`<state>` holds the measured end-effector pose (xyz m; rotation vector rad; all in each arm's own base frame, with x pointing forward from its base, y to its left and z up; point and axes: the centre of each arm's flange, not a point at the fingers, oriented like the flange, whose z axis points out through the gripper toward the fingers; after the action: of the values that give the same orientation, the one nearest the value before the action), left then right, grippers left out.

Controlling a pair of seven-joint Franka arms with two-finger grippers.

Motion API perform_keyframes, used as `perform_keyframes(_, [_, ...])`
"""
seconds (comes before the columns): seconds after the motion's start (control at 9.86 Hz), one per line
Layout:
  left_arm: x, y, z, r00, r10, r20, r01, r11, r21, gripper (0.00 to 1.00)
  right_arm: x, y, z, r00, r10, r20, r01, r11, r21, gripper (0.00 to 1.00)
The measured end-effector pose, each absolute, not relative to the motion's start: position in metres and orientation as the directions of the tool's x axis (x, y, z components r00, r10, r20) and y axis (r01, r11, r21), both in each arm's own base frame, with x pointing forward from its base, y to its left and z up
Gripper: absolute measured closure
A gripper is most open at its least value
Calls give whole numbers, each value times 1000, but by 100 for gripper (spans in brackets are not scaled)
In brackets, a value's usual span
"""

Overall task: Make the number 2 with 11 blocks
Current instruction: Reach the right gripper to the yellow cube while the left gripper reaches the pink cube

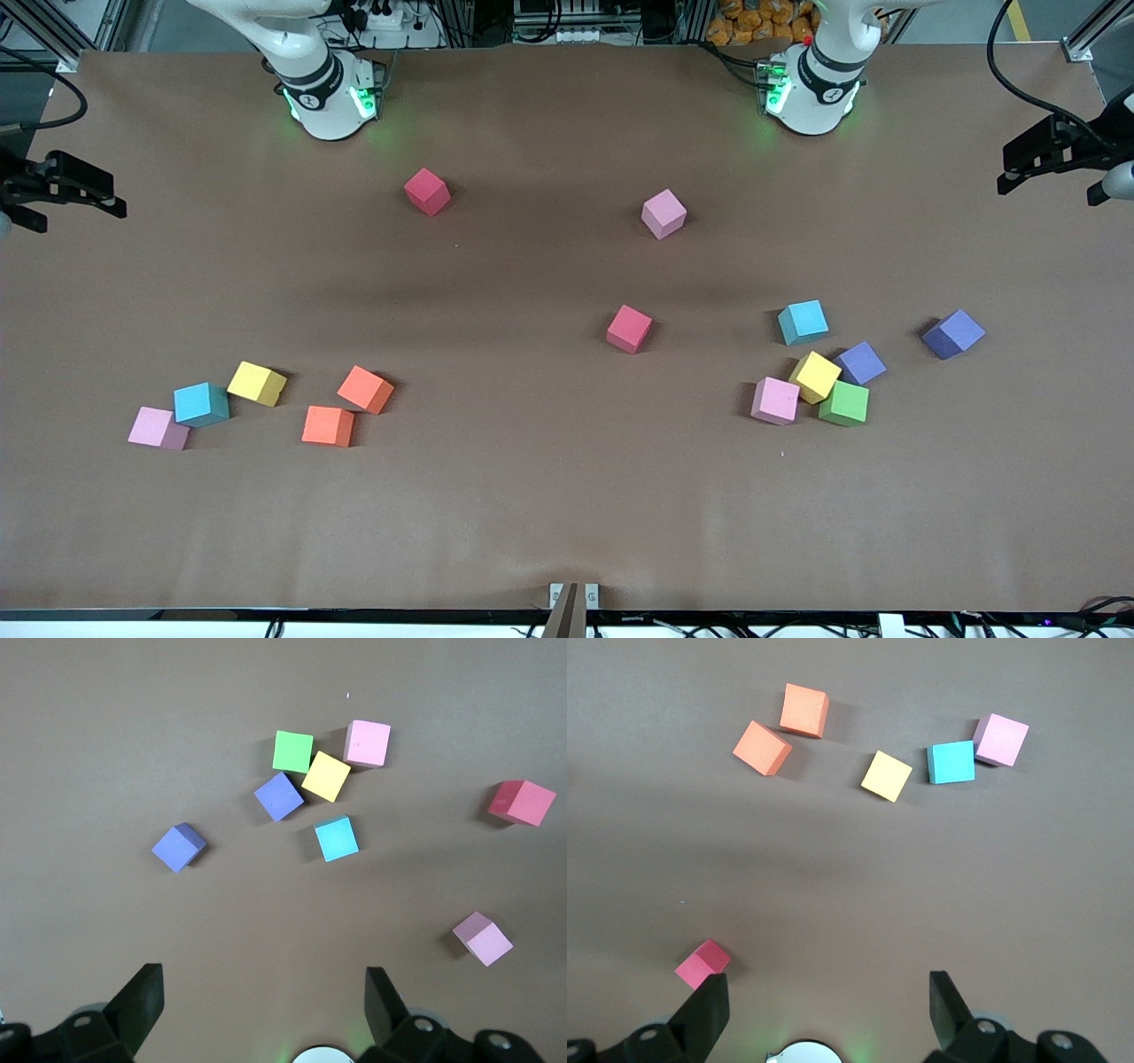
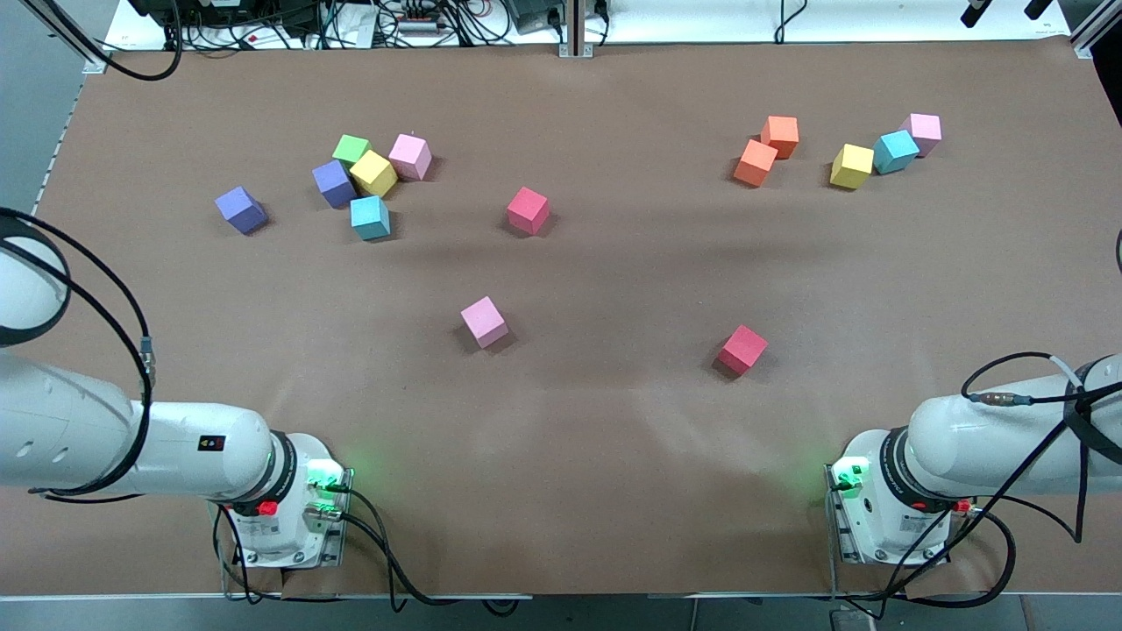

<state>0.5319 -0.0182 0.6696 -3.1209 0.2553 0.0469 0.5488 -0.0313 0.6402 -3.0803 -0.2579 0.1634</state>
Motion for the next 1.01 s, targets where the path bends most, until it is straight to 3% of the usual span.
perform_keyframes(0.51, [537, -37, 657, 981, -191, -20, -191, -982, 0, 0, 549, -31, 640, 981, 168, -102, 163, -985, -55, 0])
perform_keyframes(0.81, [530, -161, 584, 989, -147, -28, -146, -989, 4, 0, 562, -10, 619, 970, 209, -127, 202, -977, -64, 0])
perform_keyframes(1.01, [487, -265, 523, 997, 45, -60, 45, -999, 3, 0, 589, 15, 576, 957, 248, -149, 235, -967, -104, 0])
